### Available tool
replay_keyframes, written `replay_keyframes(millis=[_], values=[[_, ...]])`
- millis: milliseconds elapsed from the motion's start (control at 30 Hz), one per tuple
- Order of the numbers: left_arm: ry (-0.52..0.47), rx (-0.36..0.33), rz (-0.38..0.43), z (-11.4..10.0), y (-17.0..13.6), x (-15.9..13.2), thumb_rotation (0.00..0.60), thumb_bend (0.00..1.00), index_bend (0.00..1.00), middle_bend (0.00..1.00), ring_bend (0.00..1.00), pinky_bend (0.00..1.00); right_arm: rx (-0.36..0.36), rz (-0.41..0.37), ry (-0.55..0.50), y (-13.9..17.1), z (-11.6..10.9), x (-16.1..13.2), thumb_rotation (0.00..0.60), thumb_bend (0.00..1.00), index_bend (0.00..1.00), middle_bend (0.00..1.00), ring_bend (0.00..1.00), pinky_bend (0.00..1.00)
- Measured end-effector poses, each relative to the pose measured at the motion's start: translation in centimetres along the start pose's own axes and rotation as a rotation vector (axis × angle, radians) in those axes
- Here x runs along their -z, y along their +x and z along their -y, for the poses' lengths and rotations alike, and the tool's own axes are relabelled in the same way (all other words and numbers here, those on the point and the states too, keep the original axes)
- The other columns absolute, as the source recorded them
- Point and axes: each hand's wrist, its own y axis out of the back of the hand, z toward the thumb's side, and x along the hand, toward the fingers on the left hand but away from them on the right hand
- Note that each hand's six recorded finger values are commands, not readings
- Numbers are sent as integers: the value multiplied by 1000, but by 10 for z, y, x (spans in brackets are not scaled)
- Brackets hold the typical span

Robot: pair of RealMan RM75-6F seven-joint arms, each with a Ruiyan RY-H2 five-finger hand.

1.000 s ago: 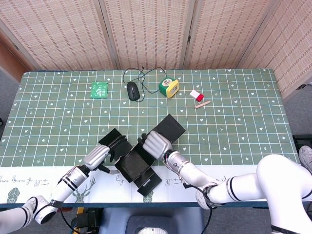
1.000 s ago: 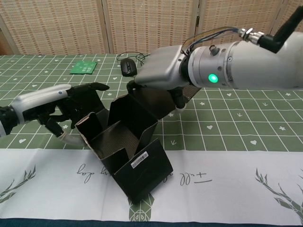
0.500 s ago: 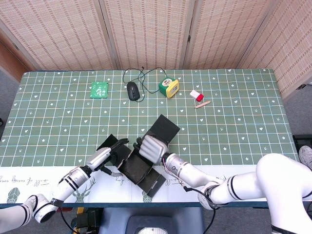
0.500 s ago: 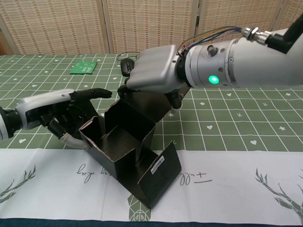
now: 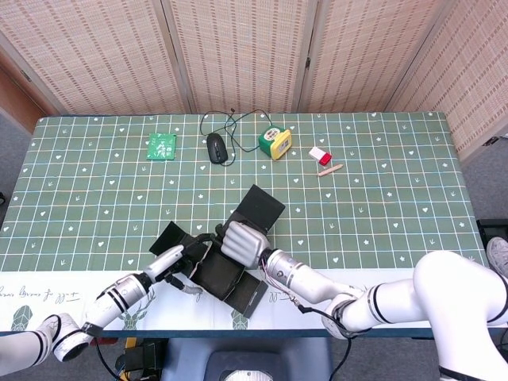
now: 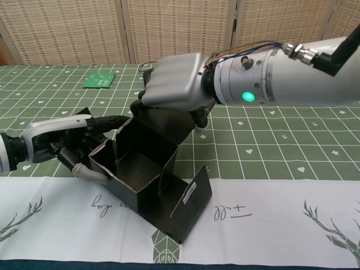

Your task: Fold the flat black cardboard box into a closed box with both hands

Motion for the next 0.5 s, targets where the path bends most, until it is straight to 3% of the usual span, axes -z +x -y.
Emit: replay_keyframes(millis=[500], values=[[-76,44,11,9,-1,1,600,94,110,56,652,978,73,-42,50,-15,-8,-8,600,296,220,299,801,944]])
